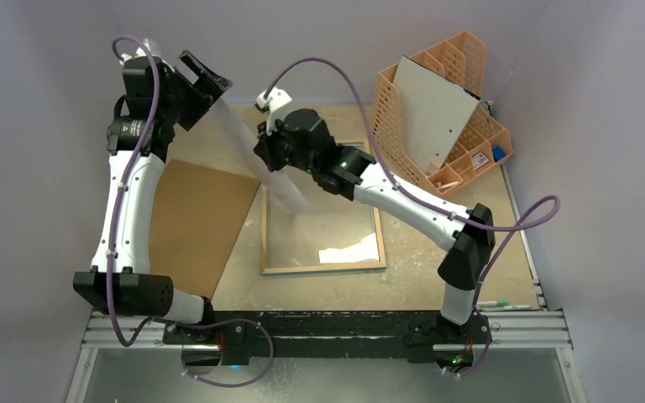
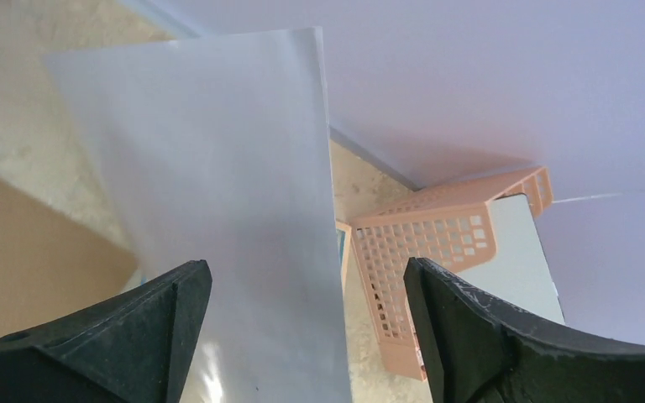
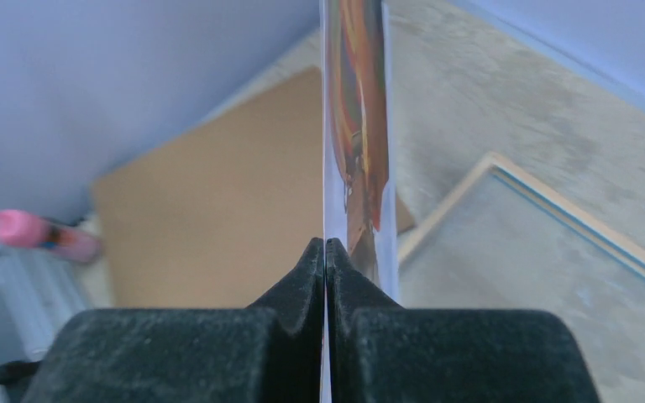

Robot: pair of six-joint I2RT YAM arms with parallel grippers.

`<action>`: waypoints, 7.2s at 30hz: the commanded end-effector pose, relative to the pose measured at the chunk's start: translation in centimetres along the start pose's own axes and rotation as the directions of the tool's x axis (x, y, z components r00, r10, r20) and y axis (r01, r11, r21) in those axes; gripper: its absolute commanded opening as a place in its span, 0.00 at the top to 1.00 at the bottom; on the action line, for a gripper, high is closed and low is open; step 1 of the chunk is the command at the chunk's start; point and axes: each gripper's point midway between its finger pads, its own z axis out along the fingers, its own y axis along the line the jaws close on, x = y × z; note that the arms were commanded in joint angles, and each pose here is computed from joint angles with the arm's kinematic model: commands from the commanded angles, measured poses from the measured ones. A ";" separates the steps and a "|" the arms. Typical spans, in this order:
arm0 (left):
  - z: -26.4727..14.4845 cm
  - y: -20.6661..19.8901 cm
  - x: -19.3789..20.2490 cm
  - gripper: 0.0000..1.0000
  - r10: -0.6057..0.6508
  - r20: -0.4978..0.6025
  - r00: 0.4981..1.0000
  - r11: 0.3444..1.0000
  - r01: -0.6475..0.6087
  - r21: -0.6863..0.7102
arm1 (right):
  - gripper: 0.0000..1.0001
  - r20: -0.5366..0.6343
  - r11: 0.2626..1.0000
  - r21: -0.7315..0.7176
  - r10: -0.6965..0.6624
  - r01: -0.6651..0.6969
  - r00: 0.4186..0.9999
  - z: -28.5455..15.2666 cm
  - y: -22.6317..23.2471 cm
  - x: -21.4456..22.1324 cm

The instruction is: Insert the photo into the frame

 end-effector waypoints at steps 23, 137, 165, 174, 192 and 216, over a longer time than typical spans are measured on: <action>-0.5 3.1 4.9 0.02 0.243 -0.068 0.968 0.966 -0.235 0.109 | 1.00 0.016 0.587 0.297 0.786 -0.753 0.618 -6.8 -14.6 15.6; 14.7 42.0 -0.2 0.08 0.146 -0.277 0.950 0.676 -0.300 -0.673 | 0.27 -0.454 0.696 0.431 0.717 -0.574 0.529 12.3 4.2 28.6; 16.2 42.2 0.9 0.07 0.191 -0.261 0.946 0.725 -0.315 -0.612 | 0.24 -0.361 0.649 0.505 0.758 -0.569 0.543 12.6 0.7 29.2; 14.6 42.0 5.6 0.14 0.012 -0.351 0.936 0.760 -0.237 -0.606 | 0.25 -0.346 0.588 0.451 0.809 -0.671 0.476 14.1 0.1 27.6; 12.8 41.7 10.6 0.22 -0.139 -0.471 0.871 0.790 -0.189 -0.583 | 0.35 -0.350 0.446 0.193 0.863 -0.874 0.363 18.4 1.5 22.2; 14.4 36.8 15.2 0.29 -0.265 -0.522 0.810 0.926 0.062 -0.373 | 0.61 -0.052 0.488 -0.294 0.850 -0.822 0.524 12.8 -2.2 7.6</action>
